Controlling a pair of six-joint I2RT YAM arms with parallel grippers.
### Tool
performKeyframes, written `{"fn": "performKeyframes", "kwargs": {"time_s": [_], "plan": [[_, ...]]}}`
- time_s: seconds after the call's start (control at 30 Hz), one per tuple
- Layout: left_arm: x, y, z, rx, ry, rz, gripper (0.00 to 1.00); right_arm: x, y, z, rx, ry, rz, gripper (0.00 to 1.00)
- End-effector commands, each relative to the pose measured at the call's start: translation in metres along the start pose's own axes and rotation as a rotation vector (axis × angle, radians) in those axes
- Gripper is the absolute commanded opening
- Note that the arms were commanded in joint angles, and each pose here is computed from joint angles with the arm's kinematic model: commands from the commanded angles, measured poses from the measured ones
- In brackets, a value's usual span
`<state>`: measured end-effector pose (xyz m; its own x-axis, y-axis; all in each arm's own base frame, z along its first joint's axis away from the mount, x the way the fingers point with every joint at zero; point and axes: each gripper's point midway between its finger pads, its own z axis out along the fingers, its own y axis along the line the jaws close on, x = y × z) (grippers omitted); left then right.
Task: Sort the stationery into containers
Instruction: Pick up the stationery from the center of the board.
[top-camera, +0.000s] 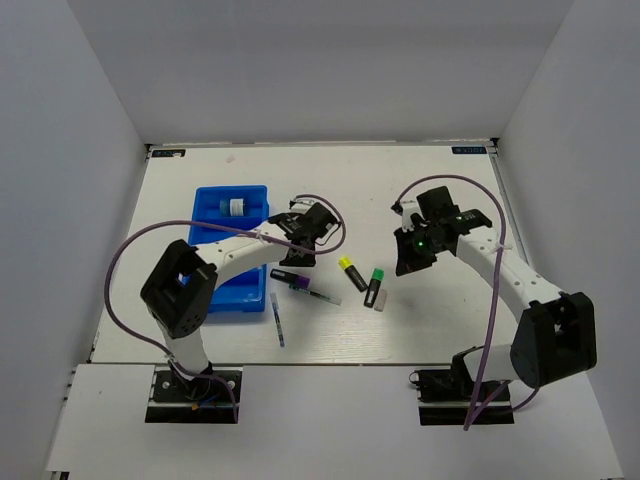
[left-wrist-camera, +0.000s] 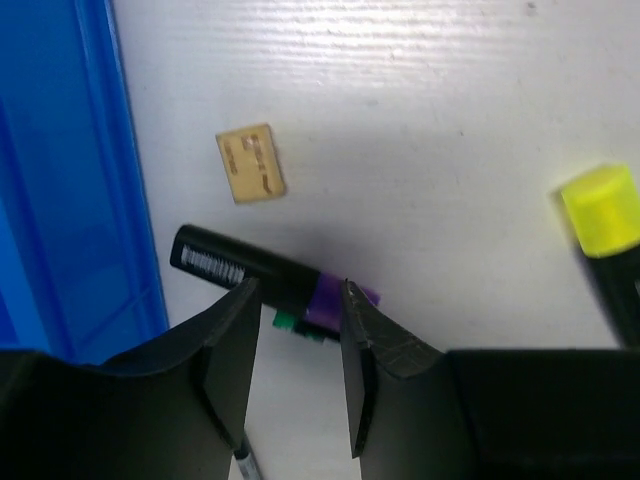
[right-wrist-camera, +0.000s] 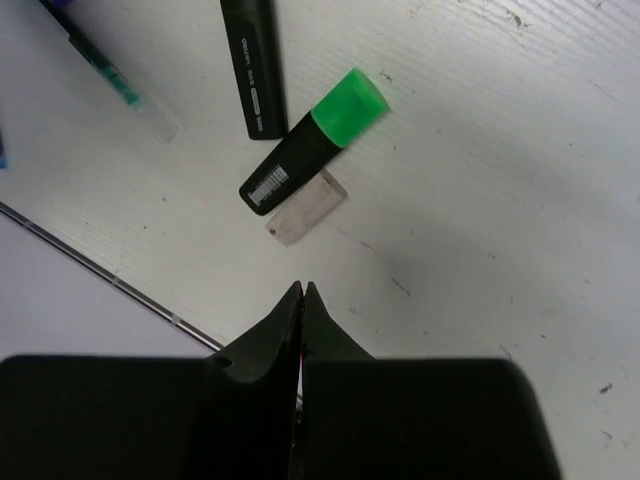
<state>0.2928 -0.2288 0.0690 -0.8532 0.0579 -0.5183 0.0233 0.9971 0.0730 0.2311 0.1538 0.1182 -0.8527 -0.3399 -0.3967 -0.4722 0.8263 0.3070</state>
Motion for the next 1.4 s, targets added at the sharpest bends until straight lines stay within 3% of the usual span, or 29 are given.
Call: {"fn": "performKeyframes", "kwargs": {"time_s": [0.0,0.37,0.8,1.0,1.17,1.23,1.3,1.33,1.37], "plan": [[-0.029,0.001,-0.002,-0.052,-0.099,-0.052,0.48,-0.011,0.002,0.007,-0.063,-0.076,0.015,0.00],[-0.021,0.018,0.032,-0.143,-0.085,-0.052,0.59,-0.013,0.001,-0.003,-0.130,-0.101,0.067,0.05],[-0.009,0.027,0.066,-0.145,-0.057,-0.086,0.59,-0.011,-0.004,-0.006,-0.177,-0.110,0.086,0.07],[-0.001,0.029,0.080,-0.126,-0.045,-0.095,0.48,-0.011,-0.005,-0.007,-0.200,-0.111,0.112,0.07],[0.008,0.024,0.079,-0.083,-0.018,-0.097,0.21,-0.010,-0.008,-0.008,-0.200,-0.115,0.124,0.07],[-0.002,0.016,0.067,-0.040,-0.051,-0.091,0.17,-0.011,-0.009,-0.008,-0.198,-0.118,0.127,0.08],[-0.015,0.007,0.055,-0.003,-0.081,-0.089,0.16,-0.012,-0.010,-0.009,-0.200,-0.123,0.121,0.22],[-0.026,0.006,0.038,0.023,-0.112,-0.084,0.16,-0.011,-0.010,-0.008,-0.207,-0.120,0.124,0.52],[-0.053,0.000,0.012,0.072,-0.175,-0.091,0.16,-0.010,-0.010,-0.008,-0.215,-0.114,0.116,0.68]]}}
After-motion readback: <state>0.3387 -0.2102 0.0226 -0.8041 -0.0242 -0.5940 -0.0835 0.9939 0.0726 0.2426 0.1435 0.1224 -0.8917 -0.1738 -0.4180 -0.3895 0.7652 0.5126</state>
